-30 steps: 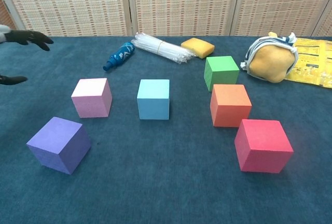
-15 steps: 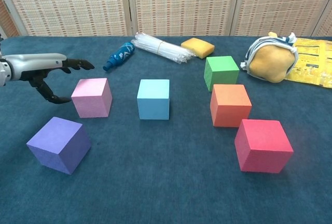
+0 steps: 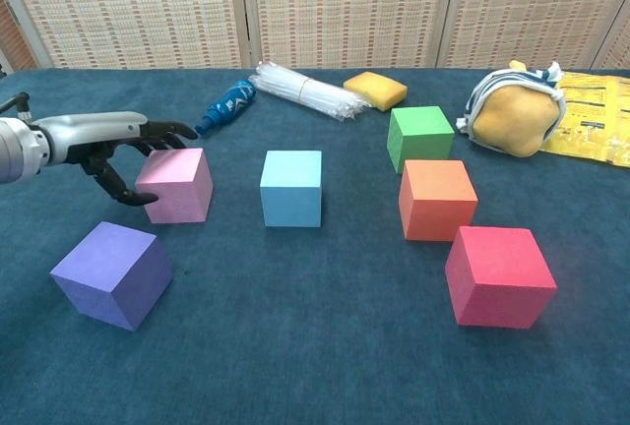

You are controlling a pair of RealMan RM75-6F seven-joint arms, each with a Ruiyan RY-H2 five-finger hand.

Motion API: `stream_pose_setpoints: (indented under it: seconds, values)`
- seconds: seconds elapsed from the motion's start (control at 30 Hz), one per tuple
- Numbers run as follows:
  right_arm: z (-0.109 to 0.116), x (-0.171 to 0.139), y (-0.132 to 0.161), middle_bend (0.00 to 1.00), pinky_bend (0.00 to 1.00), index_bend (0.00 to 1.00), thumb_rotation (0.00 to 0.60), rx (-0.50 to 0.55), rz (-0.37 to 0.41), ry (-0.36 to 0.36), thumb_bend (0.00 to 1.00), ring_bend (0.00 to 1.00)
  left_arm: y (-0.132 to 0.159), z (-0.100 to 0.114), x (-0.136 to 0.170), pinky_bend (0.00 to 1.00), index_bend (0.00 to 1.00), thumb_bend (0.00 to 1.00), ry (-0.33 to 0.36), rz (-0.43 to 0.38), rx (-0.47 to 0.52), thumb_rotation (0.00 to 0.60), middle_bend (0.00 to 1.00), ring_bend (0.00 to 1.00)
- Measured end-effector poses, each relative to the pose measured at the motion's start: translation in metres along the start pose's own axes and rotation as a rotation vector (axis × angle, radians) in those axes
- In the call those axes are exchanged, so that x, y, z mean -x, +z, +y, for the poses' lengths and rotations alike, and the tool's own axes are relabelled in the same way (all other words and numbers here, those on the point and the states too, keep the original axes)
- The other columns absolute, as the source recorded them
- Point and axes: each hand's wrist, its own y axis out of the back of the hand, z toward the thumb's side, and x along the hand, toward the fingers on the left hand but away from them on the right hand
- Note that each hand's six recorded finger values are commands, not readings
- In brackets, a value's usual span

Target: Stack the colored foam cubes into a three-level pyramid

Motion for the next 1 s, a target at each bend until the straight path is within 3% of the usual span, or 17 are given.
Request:
stream_pose_setpoints:
  seconds: [0.2,1.0]
  values:
    - [0.002,-0.001,-0.001,0.06,0.11,0.00,0.600,0.000,-0.003,-0.007,0.21,0.00,0.007,0.001,-0.008,0.30,0.25,0.35,0.020,-0.017,0.019,0.600,0.33,0.31]
    - [0.011,-0.009,-0.005,0.06,0.11,0.00,0.600,-0.006,-0.026,-0.023,0.21,0.00,0.051,0.002,-0.029,0.28,0.24,0.35,0.023,-0.131,-0.025,0.600,0.32,0.29]
